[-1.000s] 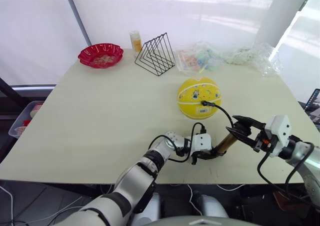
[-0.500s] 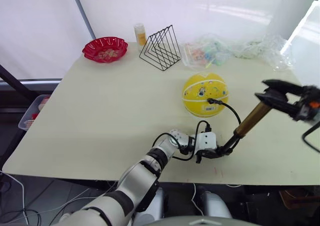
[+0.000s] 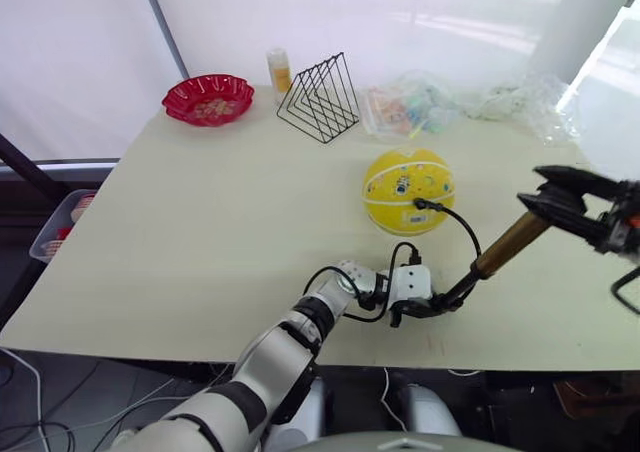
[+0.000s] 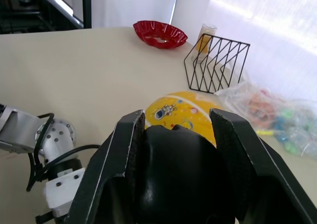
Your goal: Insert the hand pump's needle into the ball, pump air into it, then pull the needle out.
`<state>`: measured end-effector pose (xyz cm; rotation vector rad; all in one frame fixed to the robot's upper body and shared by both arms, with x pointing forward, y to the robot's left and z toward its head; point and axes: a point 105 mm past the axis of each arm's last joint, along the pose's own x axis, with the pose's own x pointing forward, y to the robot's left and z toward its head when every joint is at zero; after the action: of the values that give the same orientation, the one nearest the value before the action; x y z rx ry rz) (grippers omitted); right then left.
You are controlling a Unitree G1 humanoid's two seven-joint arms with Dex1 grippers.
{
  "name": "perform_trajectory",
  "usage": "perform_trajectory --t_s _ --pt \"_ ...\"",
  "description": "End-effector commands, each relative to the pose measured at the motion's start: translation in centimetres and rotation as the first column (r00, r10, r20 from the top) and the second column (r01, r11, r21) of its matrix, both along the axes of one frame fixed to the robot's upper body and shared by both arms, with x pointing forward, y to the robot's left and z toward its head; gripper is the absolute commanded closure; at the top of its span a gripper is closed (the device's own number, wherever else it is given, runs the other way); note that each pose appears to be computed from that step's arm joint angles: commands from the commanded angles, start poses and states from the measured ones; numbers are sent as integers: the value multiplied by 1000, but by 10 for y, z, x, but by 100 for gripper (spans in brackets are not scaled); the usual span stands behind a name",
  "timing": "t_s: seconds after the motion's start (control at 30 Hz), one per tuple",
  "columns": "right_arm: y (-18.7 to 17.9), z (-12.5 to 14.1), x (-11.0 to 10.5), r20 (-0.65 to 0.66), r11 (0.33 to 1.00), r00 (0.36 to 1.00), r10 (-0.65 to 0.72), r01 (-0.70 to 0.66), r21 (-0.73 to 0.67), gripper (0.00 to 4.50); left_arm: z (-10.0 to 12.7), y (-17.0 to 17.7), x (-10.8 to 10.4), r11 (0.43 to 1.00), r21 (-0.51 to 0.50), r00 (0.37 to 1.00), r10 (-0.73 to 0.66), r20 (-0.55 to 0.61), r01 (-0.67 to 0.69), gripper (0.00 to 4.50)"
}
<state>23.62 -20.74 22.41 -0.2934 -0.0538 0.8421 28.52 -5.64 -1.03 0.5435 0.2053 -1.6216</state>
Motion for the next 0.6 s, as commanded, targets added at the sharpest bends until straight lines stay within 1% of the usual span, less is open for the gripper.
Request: perform_trajectory --t_s 0.03,0.13,0.2,0.3,0.33,0.4,0.6 --pt "-2 -69 3 -172 999 984 -35 27 -47 292 -47 33 -20 980 199 994 0 -112 22 350" --pt "8 -99 1 -201 998 980 -15 1 -70 292 -47 33 -19 980 200 994 3 -108 18 350" --pt "14 -113 1 -210 999 978 -17 10 -31 292 -47 34 -19 980 200 994 5 -108 16 350" --pt "19 -142 0 -232 997 973 -19 1 -77 292 -47 34 -20 979 201 994 3 -109 19 350" --pt "20 -140 1 -217 998 976 -19 4 -70 292 -47 34 -20 979 201 994 3 -110 19 350" --pt "20 -123 6 -159 999 987 -19 13 -35 292 -47 35 -20 979 202 994 3 -110 19 350" --pt "7 -46 15 24 997 999 -28 26 75 292 -47 35 -20 979 203 994 -1 -109 24 350"
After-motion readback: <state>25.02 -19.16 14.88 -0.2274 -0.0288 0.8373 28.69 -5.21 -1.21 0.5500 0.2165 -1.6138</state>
